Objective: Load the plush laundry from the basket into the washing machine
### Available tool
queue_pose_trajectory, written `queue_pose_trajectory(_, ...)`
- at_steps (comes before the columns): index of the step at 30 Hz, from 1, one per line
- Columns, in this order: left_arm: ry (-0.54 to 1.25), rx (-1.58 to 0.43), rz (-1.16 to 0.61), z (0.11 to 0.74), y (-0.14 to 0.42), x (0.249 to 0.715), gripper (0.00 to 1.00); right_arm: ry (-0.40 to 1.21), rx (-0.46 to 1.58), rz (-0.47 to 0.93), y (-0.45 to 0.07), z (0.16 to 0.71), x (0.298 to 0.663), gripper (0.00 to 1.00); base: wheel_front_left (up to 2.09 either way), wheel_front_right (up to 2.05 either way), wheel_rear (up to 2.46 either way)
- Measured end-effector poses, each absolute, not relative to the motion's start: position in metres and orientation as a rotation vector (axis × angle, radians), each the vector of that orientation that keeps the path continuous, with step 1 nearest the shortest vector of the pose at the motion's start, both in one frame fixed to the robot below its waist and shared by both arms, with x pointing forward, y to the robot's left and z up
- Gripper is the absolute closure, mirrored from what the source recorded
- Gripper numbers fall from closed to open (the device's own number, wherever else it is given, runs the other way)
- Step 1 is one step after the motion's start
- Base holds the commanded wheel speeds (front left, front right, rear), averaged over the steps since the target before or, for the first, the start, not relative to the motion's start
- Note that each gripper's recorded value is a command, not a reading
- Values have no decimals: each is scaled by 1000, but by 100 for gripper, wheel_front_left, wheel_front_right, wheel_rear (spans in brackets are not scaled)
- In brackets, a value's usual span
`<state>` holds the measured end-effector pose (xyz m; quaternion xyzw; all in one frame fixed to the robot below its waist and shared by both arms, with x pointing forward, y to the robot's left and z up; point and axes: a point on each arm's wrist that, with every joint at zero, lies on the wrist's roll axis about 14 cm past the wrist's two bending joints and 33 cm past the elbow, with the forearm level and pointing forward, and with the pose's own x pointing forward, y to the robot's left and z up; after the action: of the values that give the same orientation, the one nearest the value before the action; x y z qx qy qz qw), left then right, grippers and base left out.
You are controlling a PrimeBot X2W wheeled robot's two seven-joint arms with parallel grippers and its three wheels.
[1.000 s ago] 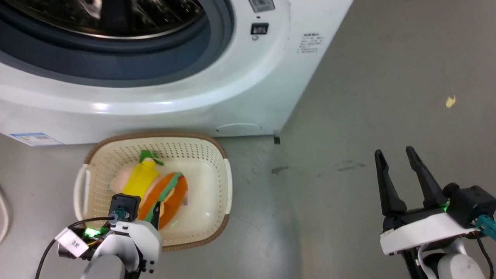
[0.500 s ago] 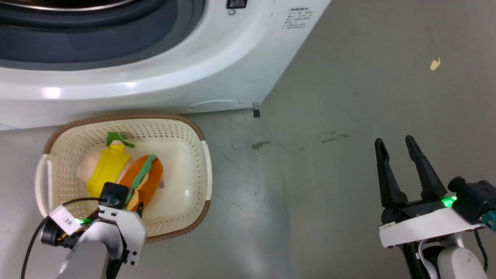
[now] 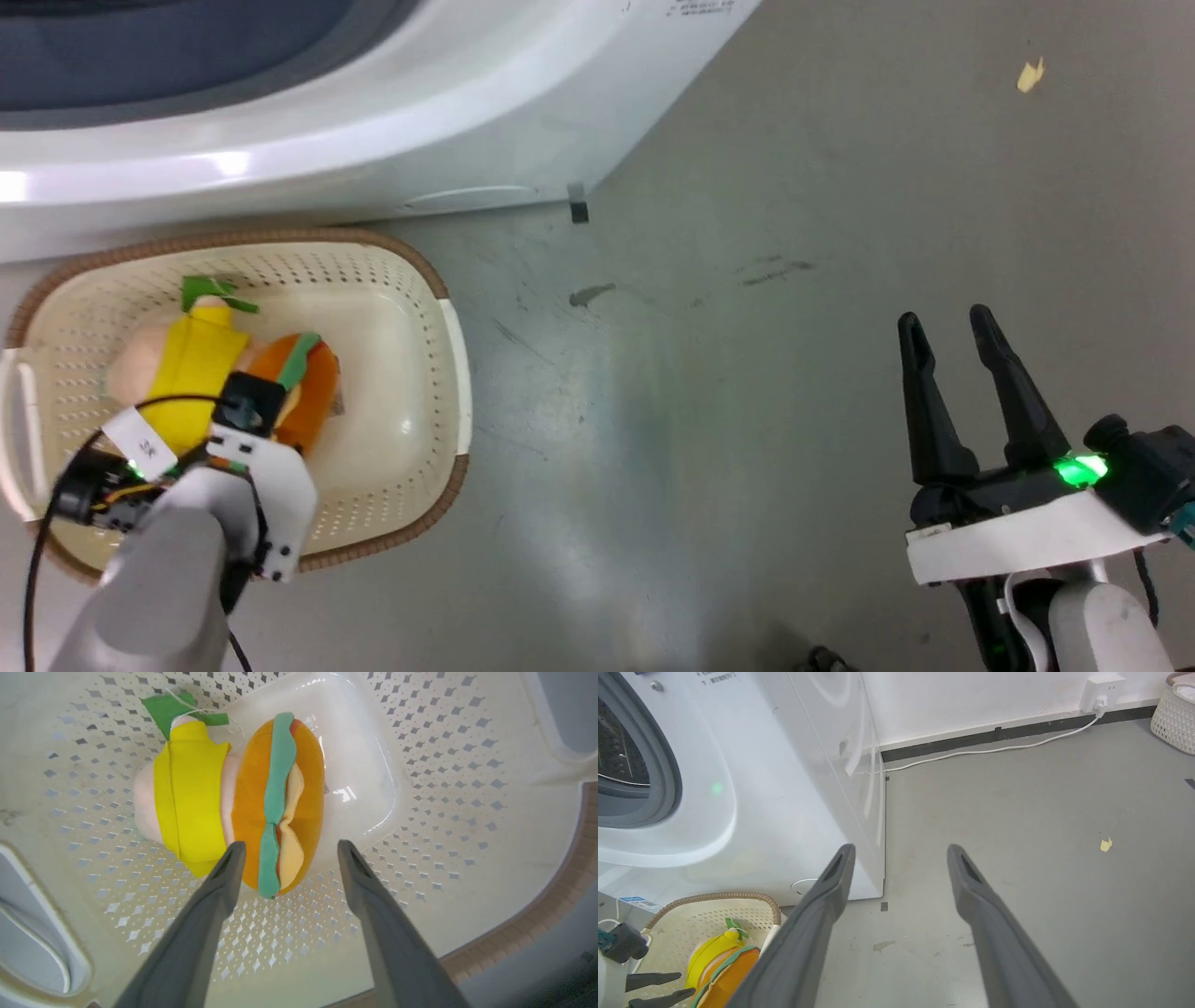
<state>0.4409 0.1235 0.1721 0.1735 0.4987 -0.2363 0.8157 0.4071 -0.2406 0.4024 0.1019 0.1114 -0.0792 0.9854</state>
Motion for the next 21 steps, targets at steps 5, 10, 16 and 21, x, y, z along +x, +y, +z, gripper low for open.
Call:
queue_pose_trajectory(5, 1141, 405, -516, 153, 128, 443, 0, 239, 211, -177, -244, 394, 406, 0, 0, 0, 0)
queue_pose_trajectory(10, 1179, 406, -523, 135, 126, 449, 0, 250, 217, -196, -249, 385, 408, 0, 0, 0, 0)
queue_pose_trajectory(16, 1238, 454, -545, 112, 132, 449, 0, 274, 230, -219, -254, 372, 408, 0, 0, 0, 0)
queue_pose_trajectory(21, 1257, 493, -527, 94, 140, 457, 0, 282, 237, -238, -259, 363, 411, 0, 0, 0, 0)
